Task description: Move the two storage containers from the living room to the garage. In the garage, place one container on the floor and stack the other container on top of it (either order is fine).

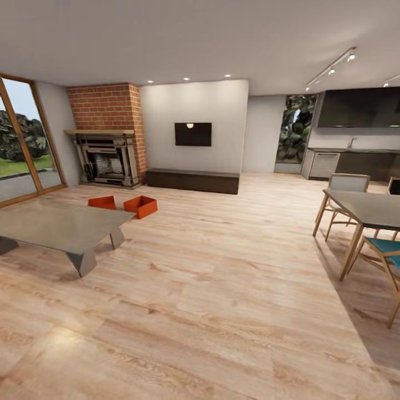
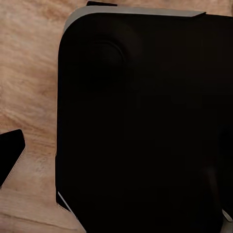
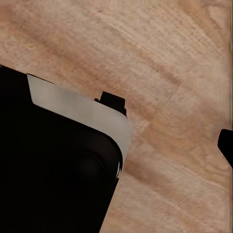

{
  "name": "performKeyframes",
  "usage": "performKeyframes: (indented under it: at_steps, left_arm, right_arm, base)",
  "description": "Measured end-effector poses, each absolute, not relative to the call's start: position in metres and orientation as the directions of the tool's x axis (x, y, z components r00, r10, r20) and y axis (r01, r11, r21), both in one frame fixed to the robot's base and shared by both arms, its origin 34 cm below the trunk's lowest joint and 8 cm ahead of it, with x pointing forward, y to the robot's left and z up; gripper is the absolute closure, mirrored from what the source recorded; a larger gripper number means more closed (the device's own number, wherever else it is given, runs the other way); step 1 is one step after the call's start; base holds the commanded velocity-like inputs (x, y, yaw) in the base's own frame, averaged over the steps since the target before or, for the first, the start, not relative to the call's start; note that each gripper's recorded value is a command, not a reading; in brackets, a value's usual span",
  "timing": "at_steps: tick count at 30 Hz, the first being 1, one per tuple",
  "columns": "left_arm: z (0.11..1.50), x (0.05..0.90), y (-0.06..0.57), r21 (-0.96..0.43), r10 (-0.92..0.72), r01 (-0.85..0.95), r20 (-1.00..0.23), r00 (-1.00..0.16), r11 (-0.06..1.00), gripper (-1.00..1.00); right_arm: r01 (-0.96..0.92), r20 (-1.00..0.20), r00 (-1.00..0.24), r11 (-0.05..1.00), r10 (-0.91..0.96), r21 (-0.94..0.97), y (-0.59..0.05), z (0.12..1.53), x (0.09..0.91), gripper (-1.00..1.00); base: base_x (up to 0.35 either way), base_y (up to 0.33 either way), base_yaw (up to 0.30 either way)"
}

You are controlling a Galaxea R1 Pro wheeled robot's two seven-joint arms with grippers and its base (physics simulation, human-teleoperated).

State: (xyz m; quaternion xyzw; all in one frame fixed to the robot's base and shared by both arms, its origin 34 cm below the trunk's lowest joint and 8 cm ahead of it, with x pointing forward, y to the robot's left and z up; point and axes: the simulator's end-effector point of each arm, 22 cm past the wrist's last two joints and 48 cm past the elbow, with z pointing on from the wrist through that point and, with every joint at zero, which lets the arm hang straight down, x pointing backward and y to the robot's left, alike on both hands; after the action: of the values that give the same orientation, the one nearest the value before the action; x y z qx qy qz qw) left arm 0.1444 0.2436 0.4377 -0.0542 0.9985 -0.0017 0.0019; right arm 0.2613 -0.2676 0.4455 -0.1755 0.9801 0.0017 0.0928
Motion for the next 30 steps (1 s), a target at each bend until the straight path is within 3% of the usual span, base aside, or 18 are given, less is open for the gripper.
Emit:
performKeyframes:
  at_steps: [30]
  left_arm:
    - [0.4377,0.1449,0.2435,-0.004,-0.108,-0.108,-0.004,-0.994,0.994,-1.0]
  right_arm:
    - [-0.345,-0.185,-0.92,0.938,-0.347,-0.041,-0.2715,0.4458,0.2628,-1.0]
  base:
    - [0.333,0.0,0.0]
